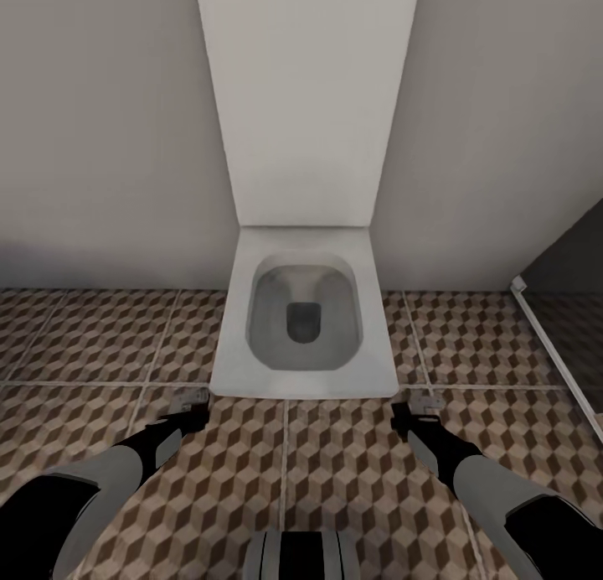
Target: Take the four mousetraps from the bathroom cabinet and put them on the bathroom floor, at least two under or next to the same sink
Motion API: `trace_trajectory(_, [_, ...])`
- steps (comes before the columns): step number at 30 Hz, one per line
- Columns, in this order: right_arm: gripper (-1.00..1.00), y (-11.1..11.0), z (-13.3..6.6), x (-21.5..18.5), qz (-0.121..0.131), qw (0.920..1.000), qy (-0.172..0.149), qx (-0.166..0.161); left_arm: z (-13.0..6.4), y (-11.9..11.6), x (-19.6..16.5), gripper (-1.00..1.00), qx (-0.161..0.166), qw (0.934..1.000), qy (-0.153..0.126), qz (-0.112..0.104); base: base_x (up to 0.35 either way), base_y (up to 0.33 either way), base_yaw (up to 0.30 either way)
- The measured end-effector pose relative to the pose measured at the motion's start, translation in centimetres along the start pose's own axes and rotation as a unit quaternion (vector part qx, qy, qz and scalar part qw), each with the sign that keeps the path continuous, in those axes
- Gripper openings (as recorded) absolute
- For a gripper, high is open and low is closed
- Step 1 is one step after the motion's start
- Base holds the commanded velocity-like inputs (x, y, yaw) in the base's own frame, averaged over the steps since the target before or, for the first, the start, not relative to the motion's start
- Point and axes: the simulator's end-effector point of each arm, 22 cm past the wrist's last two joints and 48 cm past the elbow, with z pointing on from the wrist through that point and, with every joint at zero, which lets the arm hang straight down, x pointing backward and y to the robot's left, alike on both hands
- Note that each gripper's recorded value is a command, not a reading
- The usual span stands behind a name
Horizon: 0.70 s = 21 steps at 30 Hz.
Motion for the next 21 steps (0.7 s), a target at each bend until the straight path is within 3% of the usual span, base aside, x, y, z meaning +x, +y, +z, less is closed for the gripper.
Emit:
trace_trajectory(13, [-1.00, 0.5, 1.9, 2.8, -0.006, 0.9996, 0.026, -0.001, 1.8, 0.1, 3.0, -1.00, -0.003, 0.9996, 0.026, 0.003, 0.000, 0.000, 0.000])
trace_trajectory(21, [-1.00, 0.5, 1.9, 2.8, -0.006, 0.9996, 0.026, -0.001, 1.8, 0.2, 2.9, -1.00, -0.003, 0.9997, 0.026, 0.003, 0.000, 0.000, 0.000])
